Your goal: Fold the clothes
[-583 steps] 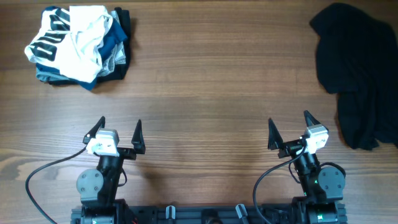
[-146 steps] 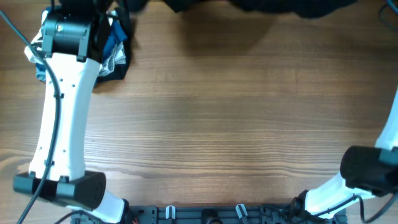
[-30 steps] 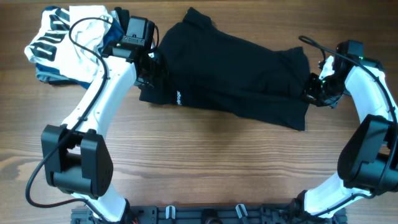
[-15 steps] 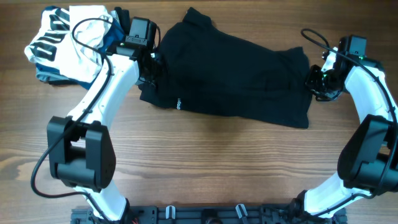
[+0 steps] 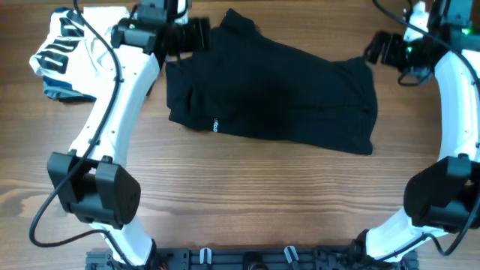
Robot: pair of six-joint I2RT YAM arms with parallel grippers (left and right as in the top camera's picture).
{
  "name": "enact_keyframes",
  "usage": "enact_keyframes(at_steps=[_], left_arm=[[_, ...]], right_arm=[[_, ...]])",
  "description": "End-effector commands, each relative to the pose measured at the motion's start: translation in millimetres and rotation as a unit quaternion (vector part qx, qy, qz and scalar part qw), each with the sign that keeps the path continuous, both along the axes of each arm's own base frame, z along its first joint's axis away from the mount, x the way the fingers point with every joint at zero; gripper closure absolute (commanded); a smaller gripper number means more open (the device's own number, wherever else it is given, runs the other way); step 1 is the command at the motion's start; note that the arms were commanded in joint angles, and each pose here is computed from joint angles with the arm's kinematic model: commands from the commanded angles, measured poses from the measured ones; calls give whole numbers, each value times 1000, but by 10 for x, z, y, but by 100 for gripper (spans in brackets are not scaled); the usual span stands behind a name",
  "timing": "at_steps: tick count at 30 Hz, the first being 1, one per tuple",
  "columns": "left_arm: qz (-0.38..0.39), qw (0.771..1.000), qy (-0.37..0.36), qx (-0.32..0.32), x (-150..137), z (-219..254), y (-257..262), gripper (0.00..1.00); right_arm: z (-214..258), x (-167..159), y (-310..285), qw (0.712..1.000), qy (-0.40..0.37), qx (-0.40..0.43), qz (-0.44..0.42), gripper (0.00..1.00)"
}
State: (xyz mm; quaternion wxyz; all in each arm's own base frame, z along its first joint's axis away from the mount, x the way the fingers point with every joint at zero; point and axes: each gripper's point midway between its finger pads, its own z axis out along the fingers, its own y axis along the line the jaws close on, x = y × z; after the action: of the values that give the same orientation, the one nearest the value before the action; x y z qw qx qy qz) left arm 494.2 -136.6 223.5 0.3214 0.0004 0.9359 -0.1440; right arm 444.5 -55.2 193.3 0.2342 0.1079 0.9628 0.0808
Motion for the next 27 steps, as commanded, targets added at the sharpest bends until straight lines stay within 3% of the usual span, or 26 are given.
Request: enact_keyframes(at_steps=[1,6,12,20,27], left_arm=[[-45,999,-28,11,362,-237,-103,18],[-60,995,-81,7,1004,-733,-270,12],[-75,991,-108,19,1511,-1293,-381,7],[-86,989,-123,15,1666,-1839,-568,5],[-88,986,-141,13,1729,-1978,-635,6]], right_arm=[[38,66,113,999,-5,-28,25,0],[3,18,225,999,9,-27,37,1],[-40,-64,163,998,29,-43,29,0],[-35,-50,164,998,26,-42,26,1],[-38,-47,164,999,26,-40,24,0]])
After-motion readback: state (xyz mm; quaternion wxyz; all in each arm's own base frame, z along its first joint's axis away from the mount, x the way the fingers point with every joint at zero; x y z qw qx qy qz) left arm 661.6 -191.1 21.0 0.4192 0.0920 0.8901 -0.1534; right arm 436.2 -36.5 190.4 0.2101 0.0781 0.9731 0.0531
